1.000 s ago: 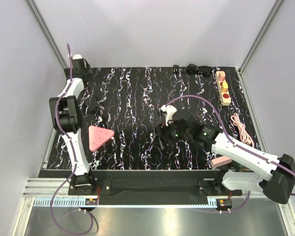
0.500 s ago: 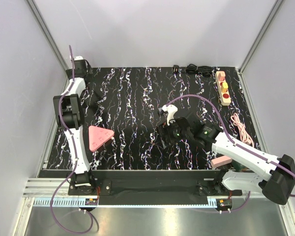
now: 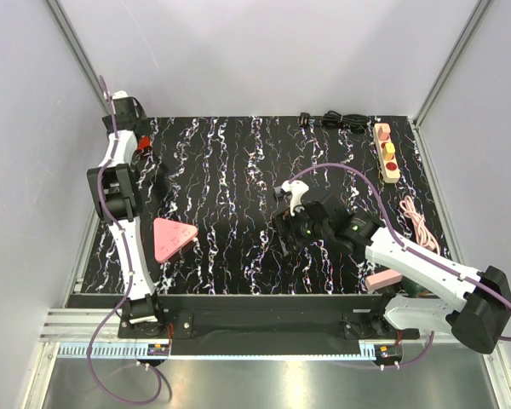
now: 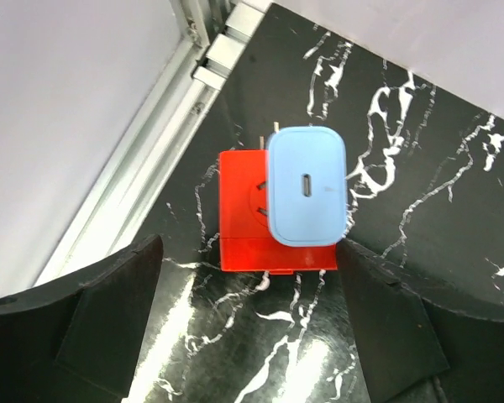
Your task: Pull the plug off the socket
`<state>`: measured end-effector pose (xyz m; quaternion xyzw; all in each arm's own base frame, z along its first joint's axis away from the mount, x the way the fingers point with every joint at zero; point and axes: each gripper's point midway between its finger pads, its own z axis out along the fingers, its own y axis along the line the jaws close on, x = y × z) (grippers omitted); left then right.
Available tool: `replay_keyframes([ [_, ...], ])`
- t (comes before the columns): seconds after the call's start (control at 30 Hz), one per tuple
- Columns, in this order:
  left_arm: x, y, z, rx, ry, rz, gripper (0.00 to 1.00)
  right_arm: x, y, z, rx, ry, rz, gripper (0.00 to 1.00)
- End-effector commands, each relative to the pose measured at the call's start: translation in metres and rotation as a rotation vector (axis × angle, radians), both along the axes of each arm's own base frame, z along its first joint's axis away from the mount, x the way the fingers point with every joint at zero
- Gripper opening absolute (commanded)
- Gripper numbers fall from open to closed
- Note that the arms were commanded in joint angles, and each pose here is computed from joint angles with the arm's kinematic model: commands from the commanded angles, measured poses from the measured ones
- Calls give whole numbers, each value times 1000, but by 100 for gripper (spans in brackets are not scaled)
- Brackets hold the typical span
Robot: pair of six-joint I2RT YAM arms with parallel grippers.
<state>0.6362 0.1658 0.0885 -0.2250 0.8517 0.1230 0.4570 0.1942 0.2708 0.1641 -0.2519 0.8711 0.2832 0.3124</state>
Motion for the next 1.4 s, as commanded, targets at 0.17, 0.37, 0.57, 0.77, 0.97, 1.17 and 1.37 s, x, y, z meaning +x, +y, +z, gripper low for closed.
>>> replay_keyframes([
  [0.17,18,-19,6,-116,-56,-112,91,14,0,7,8,-41,-26,82],
  [0.37,17,-14,-1,-187,-65,-47,88,15,-1,9,13,-47,-33,82],
  [0.57,19,-10,-3,-254,-91,-14,81,16,-2,7,7,-46,-39,82],
  [0.77,20,-10,-3,-259,-101,-10,74,18,-2,6,3,-41,-43,82],
  [0.97,20,-10,-1,-252,-102,-17,60,18,0,3,1,-29,-41,82],
  [1.17,10,-17,1,-238,-78,-44,42,17,0,4,7,-21,-45,82],
  [1.37,-16,-23,34,-151,-56,-76,29,13,0,7,28,-11,-45,82],
])
